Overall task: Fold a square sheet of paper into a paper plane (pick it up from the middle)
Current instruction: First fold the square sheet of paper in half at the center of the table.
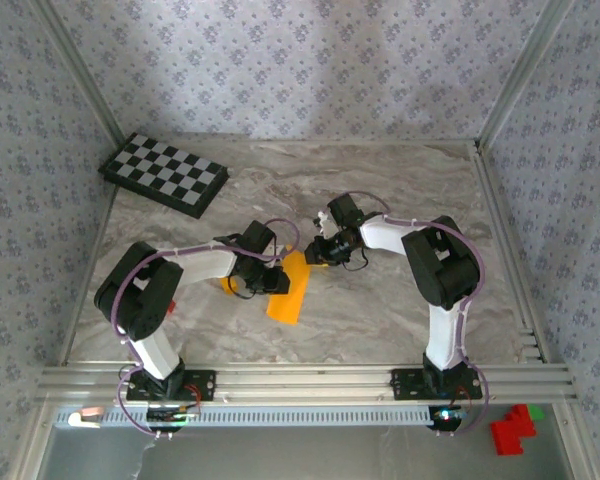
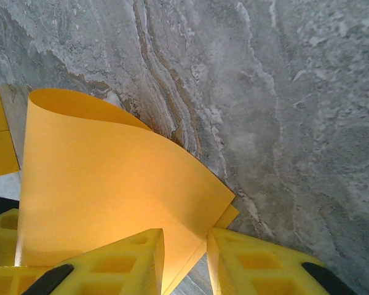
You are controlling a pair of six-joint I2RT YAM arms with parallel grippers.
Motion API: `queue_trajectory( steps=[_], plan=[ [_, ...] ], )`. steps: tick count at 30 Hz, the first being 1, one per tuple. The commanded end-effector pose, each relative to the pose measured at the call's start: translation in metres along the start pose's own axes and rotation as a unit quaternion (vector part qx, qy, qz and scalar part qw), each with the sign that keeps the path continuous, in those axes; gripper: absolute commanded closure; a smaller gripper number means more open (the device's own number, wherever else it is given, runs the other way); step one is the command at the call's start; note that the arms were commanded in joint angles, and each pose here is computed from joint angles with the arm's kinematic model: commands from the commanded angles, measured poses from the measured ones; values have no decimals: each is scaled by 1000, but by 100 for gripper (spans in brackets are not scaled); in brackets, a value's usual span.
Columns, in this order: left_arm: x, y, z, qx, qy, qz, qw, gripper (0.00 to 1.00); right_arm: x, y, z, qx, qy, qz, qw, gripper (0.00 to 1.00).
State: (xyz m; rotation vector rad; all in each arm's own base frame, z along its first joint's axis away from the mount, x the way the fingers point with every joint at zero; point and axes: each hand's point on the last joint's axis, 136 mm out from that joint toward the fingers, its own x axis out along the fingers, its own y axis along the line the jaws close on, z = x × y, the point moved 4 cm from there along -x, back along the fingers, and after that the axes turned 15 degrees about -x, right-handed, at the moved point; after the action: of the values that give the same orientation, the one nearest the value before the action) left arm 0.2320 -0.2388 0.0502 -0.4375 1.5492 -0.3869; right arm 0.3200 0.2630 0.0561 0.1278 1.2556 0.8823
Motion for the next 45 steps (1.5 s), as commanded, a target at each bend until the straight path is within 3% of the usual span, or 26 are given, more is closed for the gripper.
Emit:
queue_trajectory(
  steps=[1, 31, 37, 45],
  plan=[
    [13, 62, -35, -39, 60, 138, 988, 78, 8, -12, 5, -6, 0, -19, 1000, 72],
    [14, 75, -38, -40, 54, 177, 982, 76, -19, 0, 18, -27, -20, -21, 999, 71],
    [16, 76, -38, -43, 52, 176, 982, 76, -15, 6, -4, -17, 0, -28, 999, 71],
    [16, 76, -38, -43, 51, 175, 982, 76, -5, -3, -6, -6, 10, -45, 999, 73]
  ],
)
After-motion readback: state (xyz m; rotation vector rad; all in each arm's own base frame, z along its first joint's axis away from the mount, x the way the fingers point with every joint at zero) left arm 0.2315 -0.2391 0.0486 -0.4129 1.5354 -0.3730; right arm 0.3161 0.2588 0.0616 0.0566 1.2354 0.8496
